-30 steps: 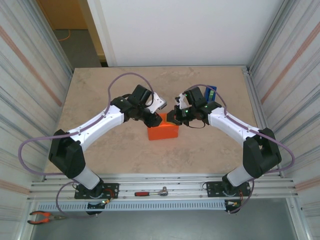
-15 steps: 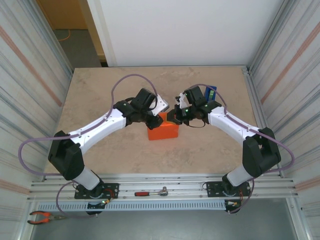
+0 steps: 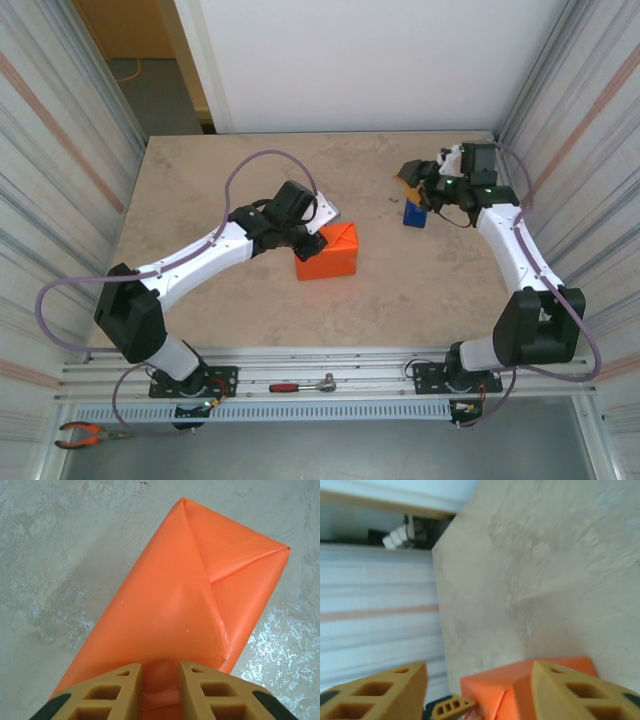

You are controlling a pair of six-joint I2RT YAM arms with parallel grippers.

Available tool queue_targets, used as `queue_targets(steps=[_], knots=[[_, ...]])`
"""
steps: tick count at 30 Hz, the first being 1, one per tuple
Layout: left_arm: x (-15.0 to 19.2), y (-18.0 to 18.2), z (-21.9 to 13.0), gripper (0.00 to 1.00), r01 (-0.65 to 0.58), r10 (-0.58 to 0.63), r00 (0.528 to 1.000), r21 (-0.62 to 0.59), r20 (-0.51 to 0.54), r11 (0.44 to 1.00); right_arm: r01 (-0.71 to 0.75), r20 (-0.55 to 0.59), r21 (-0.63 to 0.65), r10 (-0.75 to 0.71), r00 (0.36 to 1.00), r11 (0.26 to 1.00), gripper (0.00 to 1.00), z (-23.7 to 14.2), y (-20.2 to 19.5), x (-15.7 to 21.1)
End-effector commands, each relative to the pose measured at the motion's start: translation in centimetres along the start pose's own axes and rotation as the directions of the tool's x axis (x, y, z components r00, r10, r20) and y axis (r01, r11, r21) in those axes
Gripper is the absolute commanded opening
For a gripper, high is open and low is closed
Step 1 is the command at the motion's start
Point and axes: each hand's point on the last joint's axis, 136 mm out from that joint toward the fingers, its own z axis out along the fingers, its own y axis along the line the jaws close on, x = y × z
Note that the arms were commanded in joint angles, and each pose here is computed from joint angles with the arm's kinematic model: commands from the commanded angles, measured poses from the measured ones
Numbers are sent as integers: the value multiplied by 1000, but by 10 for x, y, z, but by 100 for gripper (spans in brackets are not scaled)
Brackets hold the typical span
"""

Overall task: Wrap the gift box in paper
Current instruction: Fold the wrapping paper for the gift box, then tear off the tape with the cutter.

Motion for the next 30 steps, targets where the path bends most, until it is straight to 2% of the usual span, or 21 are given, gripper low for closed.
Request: queue_targets(steps=[1, 9, 13, 21, 30], knots=[[31, -15, 12, 27, -26, 31, 995, 50, -100, 998, -73, 35, 47, 72, 997, 996, 62, -3, -33, -15], [33, -17, 13, 26, -24, 30, 995, 57, -97, 998, -193, 112, 140, 178, 978, 971, 65, 3, -107, -59], [34, -17, 16, 26, -22, 28, 995, 60, -100, 998, -224, 106, 145, 210, 972, 964, 61, 14, -133, -71], [36, -17, 19, 26, -22, 29, 994, 62, -108, 998, -240, 58, 135, 234, 971, 961, 49, 34, -161, -79], [38, -19, 20, 26, -15, 22, 993, 71, -113, 997, -240, -1, 129, 242, 970, 962, 38, 54, -170, -74]])
